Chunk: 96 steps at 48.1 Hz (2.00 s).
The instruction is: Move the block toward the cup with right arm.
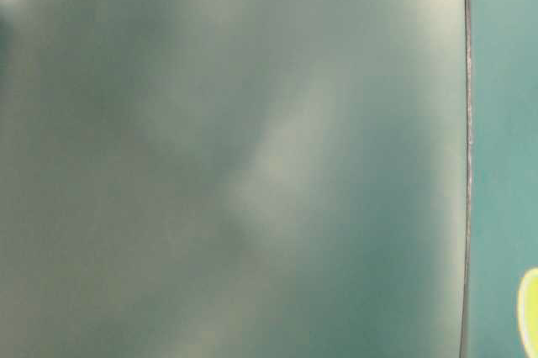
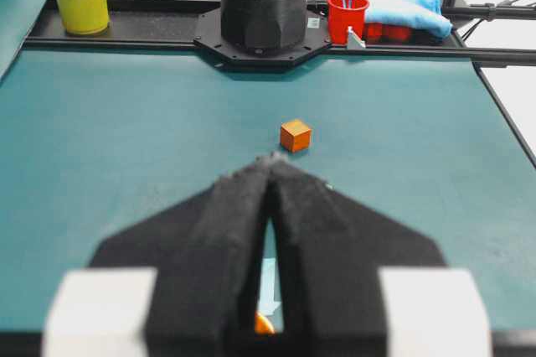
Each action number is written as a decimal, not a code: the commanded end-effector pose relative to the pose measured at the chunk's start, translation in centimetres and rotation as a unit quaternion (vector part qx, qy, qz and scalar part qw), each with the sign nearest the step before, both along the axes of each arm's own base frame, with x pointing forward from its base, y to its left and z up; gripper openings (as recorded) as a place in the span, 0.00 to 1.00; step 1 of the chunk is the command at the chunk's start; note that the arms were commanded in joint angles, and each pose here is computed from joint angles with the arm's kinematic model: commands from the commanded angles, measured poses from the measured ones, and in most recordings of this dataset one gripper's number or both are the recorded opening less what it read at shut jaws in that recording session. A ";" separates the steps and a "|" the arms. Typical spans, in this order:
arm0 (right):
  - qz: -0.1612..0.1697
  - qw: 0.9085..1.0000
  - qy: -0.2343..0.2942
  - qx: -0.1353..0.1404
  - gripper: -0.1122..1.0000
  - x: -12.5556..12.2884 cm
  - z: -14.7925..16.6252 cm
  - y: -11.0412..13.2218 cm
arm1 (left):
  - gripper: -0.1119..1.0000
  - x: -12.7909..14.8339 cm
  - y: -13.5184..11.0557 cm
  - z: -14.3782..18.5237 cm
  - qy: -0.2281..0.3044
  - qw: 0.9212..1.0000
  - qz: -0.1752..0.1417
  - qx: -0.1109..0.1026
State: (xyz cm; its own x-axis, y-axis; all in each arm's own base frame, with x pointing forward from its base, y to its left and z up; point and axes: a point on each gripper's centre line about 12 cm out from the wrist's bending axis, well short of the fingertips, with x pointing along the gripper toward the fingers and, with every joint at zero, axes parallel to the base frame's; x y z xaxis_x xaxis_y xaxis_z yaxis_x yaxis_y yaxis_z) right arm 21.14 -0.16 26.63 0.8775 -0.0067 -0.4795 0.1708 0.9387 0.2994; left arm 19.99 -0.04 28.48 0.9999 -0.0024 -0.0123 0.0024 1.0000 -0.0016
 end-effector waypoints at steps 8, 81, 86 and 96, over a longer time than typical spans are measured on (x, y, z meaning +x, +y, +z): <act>-0.047 0.995 0.031 0.080 0.12 0.2 0.0 0.0 | 0.10 0.3 0.0 0.9 -0.011 1.000 0.000 0.000; -0.203 0.869 0.416 0.175 0.74 6.0 -13.6 5.1 | 0.10 0.5 0.0 0.5 0.000 1.000 0.000 0.001; -0.213 0.867 0.411 0.183 0.74 5.6 -14.2 5.0 | 0.10 0.5 0.0 0.4 0.001 1.000 0.000 0.001; -0.220 0.866 0.410 0.185 0.74 5.0 -14.9 4.9 | 0.10 0.5 0.0 0.3 0.006 1.000 0.000 0.000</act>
